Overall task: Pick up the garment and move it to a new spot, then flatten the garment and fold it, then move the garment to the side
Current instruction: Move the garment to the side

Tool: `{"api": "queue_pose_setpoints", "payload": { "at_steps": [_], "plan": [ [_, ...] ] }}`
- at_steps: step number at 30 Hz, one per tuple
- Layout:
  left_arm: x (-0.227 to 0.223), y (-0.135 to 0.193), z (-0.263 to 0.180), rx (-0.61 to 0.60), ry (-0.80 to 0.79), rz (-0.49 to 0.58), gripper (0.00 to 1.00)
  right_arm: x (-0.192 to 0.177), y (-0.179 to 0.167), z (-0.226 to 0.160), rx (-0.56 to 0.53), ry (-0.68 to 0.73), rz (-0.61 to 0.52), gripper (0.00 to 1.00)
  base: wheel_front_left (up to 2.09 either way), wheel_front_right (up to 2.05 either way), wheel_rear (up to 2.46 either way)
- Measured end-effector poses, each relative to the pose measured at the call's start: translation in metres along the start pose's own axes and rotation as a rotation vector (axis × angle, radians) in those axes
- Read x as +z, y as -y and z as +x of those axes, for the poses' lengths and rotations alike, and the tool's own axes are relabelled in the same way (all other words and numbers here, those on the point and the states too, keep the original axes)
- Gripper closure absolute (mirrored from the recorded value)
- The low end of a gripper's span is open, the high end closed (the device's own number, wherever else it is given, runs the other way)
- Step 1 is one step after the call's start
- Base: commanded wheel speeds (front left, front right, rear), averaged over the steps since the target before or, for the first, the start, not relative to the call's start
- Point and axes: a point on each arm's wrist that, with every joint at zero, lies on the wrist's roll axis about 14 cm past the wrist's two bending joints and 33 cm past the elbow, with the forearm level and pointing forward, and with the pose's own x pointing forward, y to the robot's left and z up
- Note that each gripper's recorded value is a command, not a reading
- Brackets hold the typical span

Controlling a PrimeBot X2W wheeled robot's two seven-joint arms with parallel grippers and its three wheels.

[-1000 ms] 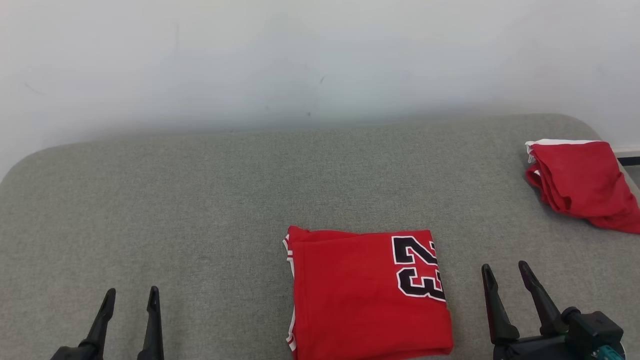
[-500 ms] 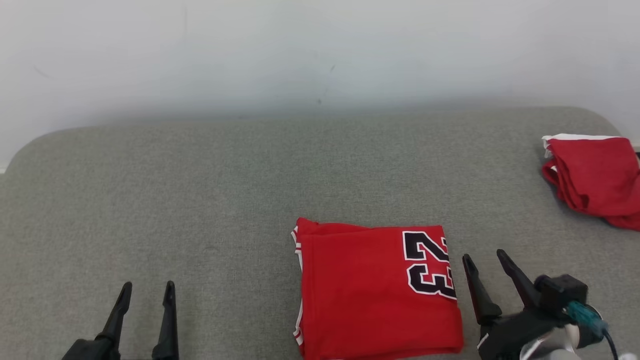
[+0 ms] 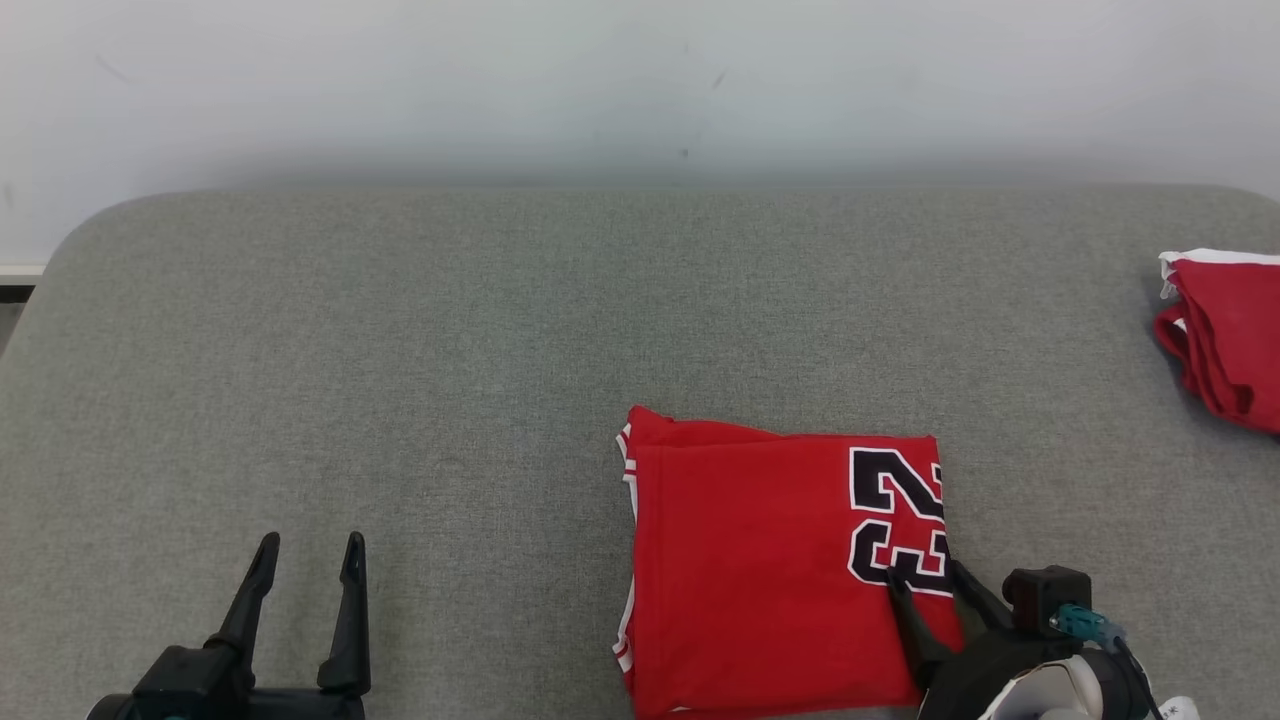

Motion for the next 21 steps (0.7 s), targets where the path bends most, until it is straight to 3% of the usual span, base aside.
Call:
{"api": "queue_pose_setpoints", "payload": {
  "at_steps": [4,5,6,7,8,15,21],
  "plan": [
    [-0.003,-0.001,0.0,0.003,-0.007,-0.002,0.0,-0.012,-0.006,0.004,0.012,-0.038,0.006,0.0,0.0,0.0,0.0],
    [-0.003,0.0,0.0,0.002,-0.008,-0.003,0.0,-0.014,-0.007,0.004,0.013,-0.045,0.008,0.05,0.0,0.0,0.0],
    [-0.003,0.0,0.001,0.002,-0.009,-0.004,0.0,-0.014,-0.007,0.005,0.013,-0.051,0.008,0.45,0.0,0.0,0.0],
    [-0.003,0.0,0.001,0.002,-0.01,-0.004,0.0,-0.015,-0.007,0.005,0.013,-0.056,0.009,0.63,0.0,0.0,0.0],
    [-0.004,0.0,0.001,0.002,-0.01,-0.005,0.0,-0.016,-0.006,0.005,0.009,-0.06,0.01,1.0,0.0,0.0,0.0],
    [-0.004,0.004,0.008,-0.004,-0.008,-0.012,0.0,0.001,0.002,0.02,0.017,-0.047,-0.039,1.0,0.0,0.0,0.0],
    [-0.003,0.014,0.026,-0.03,0.004,-0.016,0.0,0.062,0.021,0.052,0.033,0.036,-0.187,1.0,0.0,0.0,0.0]
  ]
}}
